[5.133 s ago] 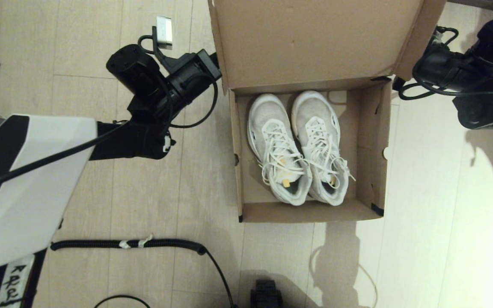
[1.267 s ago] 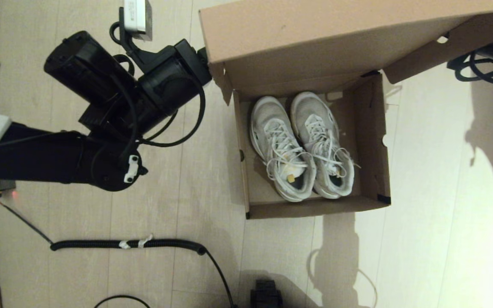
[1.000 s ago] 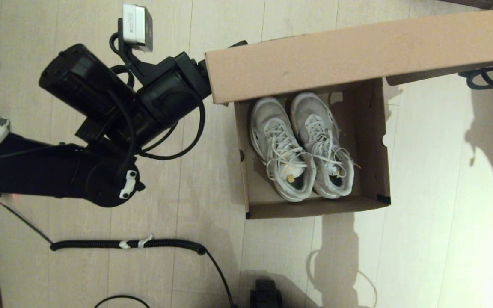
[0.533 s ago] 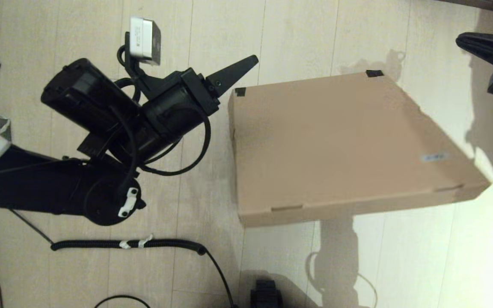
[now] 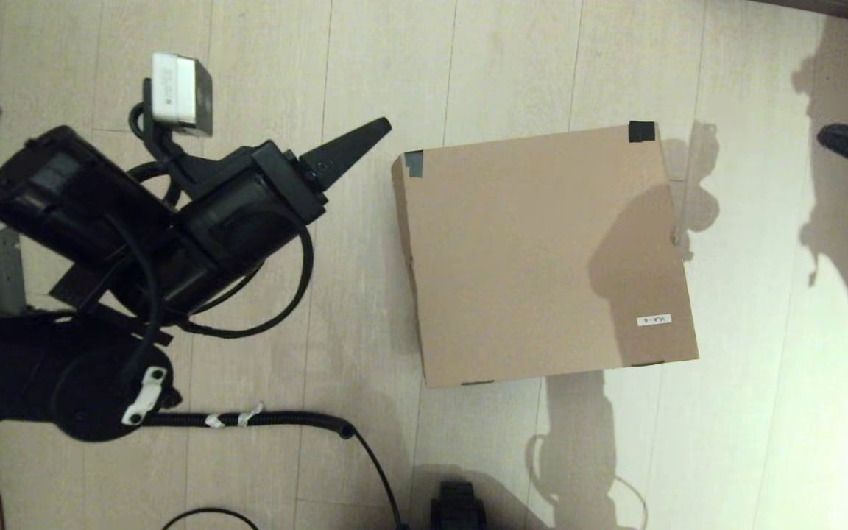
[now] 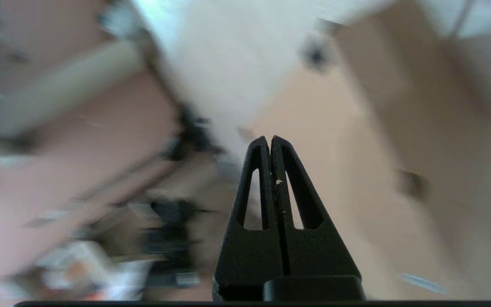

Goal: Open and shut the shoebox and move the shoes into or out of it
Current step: Close the shoe box

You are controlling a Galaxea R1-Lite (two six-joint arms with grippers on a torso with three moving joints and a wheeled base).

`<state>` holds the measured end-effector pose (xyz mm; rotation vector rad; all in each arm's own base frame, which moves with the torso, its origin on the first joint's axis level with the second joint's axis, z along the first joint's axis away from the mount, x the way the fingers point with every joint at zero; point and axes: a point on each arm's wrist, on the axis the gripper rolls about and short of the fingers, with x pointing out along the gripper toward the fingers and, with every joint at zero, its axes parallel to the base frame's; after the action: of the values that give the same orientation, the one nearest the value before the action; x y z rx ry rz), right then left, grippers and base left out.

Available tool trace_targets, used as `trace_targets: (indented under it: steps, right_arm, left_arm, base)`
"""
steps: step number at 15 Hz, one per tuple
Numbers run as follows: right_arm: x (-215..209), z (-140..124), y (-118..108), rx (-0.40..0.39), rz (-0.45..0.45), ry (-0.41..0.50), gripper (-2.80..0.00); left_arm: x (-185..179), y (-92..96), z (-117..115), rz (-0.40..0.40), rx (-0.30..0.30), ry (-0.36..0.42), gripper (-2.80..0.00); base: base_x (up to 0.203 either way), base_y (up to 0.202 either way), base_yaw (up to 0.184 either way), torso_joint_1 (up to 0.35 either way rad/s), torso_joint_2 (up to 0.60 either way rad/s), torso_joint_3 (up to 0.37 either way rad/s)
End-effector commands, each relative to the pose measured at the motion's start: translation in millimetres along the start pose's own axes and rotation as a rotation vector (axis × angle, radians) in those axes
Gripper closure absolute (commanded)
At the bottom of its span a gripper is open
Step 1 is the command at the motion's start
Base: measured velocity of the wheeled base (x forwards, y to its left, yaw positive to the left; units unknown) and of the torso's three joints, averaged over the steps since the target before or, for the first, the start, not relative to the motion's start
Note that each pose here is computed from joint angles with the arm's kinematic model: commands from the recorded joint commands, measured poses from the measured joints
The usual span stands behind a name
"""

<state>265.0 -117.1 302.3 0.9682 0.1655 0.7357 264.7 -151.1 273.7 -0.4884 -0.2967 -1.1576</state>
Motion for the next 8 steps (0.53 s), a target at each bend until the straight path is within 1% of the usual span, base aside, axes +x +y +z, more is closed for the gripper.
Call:
trace_targets:
  steps: [1,2,3,4,5,6,7,8]
  right_arm:
    - [-3.7,-20.7,-5.4,-0.105,-0.014,0.020,0.00]
    - [-2.0,-29.5,-8.5,-0.171,-0.015,0.031,0.00]
    - [-1.1,-34.8,-12.9,-0.256,-0.018,0.040,0.00]
    - [-0.3,-39.9,-19.8,-0.350,-0.024,0.049,0.00]
    - [1.4,-45.8,-27.0,-0.459,-0.039,0.045,0.00]
    - [5.4,-52.8,-34.0,-0.575,-0.084,0.009,0.00]
    - [10.2,-59.2,-42.1,-0.692,-0.172,-0.048,0.00]
    - [15.3,-65.6,-51.6,-0.828,-0.302,-0.103,0.00]
  left_arm:
    - [-7.0,-9.9,9.2,-0.006,0.029,-0.018,0.00]
    - [-7.7,-8.3,8.5,0.002,0.062,-0.014,0.00]
    - [-7.7,-6.3,6.1,0.008,0.096,-0.005,0.00]
    - [-8.0,-4.4,1.8,0.016,0.126,0.011,0.00]
    - [-9.3,-0.6,-5.1,0.030,0.169,0.038,0.00]
    - [-12.9,2.9,-13.0,0.047,0.220,0.069,0.00]
    - [-17.9,4.7,-20.5,0.061,0.238,0.098,0.00]
    - [-23.1,5.1,-25.9,0.073,0.247,0.120,0.00]
  base:
    - [0.000,0.000,0.000,0.000,0.00,0.000]
    - [0.000,0.000,0.000,0.000,0.00,0.000]
    - [0.000,0.000,0.000,0.000,0.00,0.000]
    - [0.000,0.000,0.000,0.000,0.00,0.000]
    - [0.000,0.000,0.000,0.000,0.00,0.000]
    - [0.000,0.000,0.000,0.000,0.00,0.000]
    - [0.000,0.000,0.000,0.000,0.00,0.000]
    - [0.000,0.000,0.000,0.000,0.00,0.000]
